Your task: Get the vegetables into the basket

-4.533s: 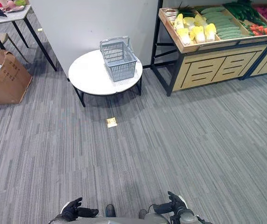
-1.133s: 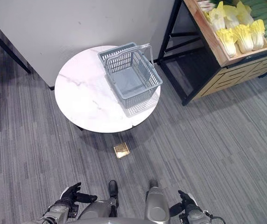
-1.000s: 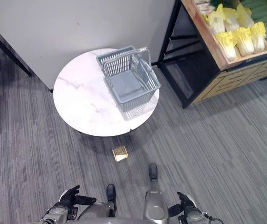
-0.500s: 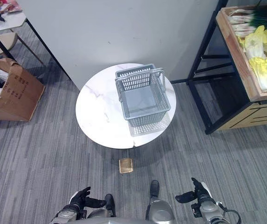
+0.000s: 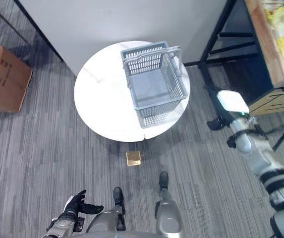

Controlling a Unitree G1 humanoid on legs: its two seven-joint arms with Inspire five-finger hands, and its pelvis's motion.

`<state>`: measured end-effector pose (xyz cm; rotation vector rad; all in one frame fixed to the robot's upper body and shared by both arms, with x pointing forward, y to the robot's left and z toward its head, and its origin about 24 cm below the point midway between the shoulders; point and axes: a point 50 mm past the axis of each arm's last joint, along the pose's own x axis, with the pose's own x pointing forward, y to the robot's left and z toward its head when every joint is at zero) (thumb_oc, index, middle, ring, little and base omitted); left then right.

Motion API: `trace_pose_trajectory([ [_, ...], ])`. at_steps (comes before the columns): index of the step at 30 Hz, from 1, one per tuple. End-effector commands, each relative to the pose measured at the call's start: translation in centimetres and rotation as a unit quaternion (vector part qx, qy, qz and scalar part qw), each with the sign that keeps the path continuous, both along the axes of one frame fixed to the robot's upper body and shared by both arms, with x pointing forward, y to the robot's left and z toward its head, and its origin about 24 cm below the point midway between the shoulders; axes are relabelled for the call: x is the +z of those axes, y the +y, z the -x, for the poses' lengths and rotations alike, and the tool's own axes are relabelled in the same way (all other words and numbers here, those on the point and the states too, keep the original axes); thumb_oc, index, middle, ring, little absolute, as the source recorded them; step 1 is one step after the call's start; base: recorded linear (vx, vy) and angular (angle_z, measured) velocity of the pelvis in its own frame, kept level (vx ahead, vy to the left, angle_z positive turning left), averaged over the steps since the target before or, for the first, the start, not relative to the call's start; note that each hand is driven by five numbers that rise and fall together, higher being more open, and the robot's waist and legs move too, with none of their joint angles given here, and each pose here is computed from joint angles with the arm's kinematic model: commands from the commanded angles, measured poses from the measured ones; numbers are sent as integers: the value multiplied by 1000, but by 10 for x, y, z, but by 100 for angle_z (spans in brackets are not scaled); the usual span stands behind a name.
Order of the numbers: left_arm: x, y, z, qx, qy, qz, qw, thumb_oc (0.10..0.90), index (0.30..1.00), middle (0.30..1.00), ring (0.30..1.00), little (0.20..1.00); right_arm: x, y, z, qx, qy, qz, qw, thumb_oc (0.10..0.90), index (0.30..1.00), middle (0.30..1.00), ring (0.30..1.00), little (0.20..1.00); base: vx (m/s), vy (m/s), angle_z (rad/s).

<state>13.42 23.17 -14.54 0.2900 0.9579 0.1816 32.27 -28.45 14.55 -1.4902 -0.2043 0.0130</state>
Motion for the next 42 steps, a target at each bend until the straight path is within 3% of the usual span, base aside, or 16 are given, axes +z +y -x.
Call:
trace_pose_trajectory([
  [1,8,20,-8,1,-10,-36,999,900,1000,1000,1000,1000,56,27,-14,58,-113,15,992,900,1000,1000,1000,1000,-13,6,6],
  [10,13,28,-16,20,-29,-49,998,900,1000,1000,1000,1000,137,49,-53,46,-189,38,980,900,1000,1000,1000,1000,2,-20,12],
  [21,16,15,-31,1,-53,-49,997,900,1000,1000,1000,1000,204,29,-66,-63,-256,10,965,900,1000,1000,1000,1000,48,-18,7],
  [25,17,13,-32,-1,-56,-49,997,900,1000,1000,1000,1000,216,27,-63,-69,-276,8,959,900,1000,1000,1000,1000,52,-14,7],
  [32,17,11,-33,13,-61,-50,997,900,1000,1000,1000,1000,245,51,-51,-20,-350,-4,937,900,1000,1000,1000,1000,58,-1,4],
  [42,20,7,-42,-14,-69,-50,996,900,1000,1000,1000,1000,233,31,-65,-97,-285,26,953,900,1000,1000,1000,1000,6,-3,1],
])
